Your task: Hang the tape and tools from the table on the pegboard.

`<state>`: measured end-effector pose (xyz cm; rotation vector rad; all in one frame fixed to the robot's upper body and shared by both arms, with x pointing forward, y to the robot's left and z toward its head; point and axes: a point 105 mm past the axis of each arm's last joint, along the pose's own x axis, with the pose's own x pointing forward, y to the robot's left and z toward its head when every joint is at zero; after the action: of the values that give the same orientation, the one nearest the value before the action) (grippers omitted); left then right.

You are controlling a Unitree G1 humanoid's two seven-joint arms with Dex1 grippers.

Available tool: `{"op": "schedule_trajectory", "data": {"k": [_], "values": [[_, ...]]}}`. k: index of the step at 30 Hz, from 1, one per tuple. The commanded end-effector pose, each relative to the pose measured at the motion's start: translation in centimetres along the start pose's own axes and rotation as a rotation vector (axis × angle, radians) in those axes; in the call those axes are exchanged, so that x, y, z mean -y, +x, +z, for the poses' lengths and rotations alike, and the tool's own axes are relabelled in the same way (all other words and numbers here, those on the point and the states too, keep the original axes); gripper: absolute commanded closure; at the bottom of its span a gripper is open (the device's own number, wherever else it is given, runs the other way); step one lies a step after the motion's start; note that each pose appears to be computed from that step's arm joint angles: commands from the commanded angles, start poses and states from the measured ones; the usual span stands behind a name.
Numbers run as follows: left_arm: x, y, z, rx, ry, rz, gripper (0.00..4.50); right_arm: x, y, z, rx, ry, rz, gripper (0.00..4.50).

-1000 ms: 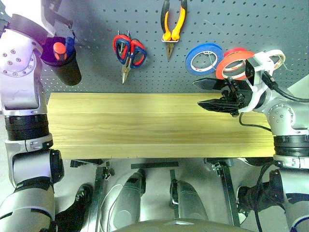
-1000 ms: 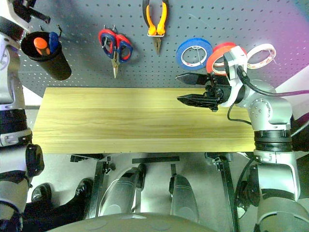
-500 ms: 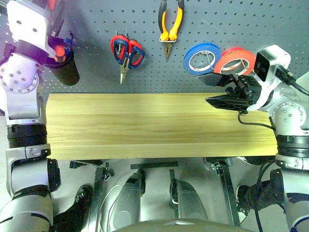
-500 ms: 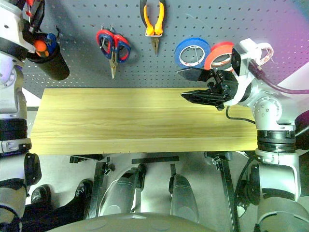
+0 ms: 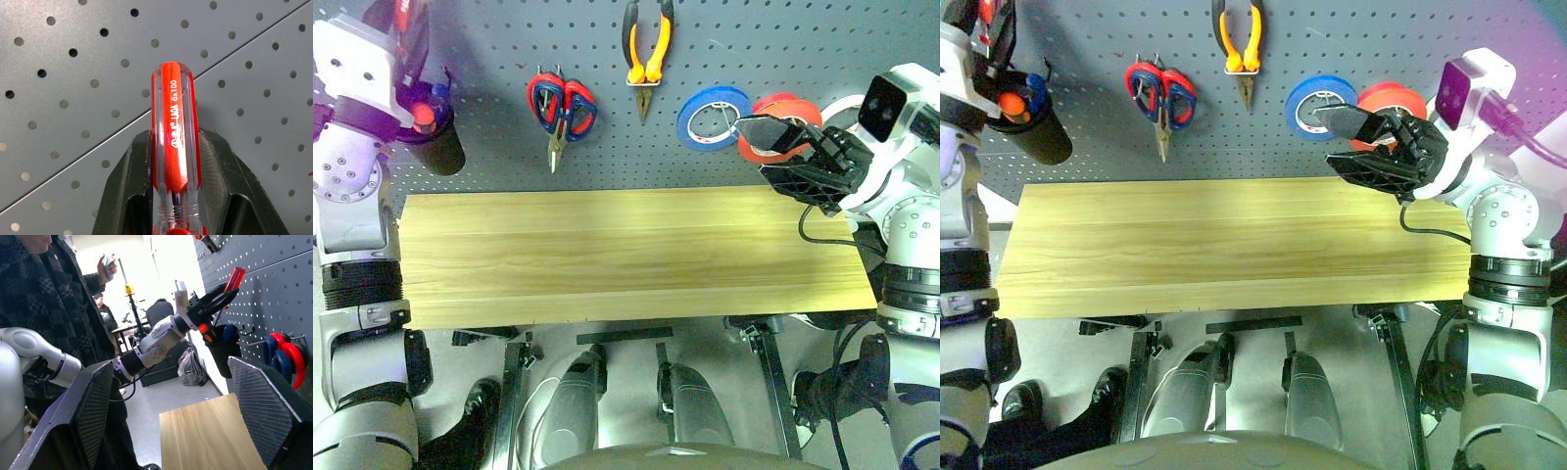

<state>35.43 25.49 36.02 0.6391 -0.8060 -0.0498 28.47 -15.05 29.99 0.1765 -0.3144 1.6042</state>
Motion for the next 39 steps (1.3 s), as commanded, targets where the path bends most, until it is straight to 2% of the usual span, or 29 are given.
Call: {"op": "schedule_trajectory", "data": {"k": [1,6,13,18,24,39], "values": [[-0.9,-0.6,0.2,0.004,0.025,0.003,3.58,-0.9,0.2,1.1,-0.009,-0.066,0.022,0.59],[-0.4,-0.3,-0.1,0.015,0.014,-0.004,3.58,-0.7,0.2,0.9,-0.017,-0.060,0.018,0.59],[0.9,-2.3,-0.9,-0.022,-0.064,0.029,3.58,-0.5,-0.1,0.7,-0.032,-0.051,-0.003,0.59],[0.4,-4.0,-1.5,-0.081,-0.060,0.064,3.58,-0.6,-0.3,0.7,-0.032,-0.050,-0.003,0.59],[-0.7,-4.1,-0.5,-0.080,-0.086,0.097,3.58,-0.4,-0.2,0.4,-0.039,-0.047,-0.001,0.59],[-1.6,-7.1,-0.8,-0.185,-0.077,0.145,3.58,0.3,-0.3,0.0,-0.056,-0.041,0.004,0.59]]}}
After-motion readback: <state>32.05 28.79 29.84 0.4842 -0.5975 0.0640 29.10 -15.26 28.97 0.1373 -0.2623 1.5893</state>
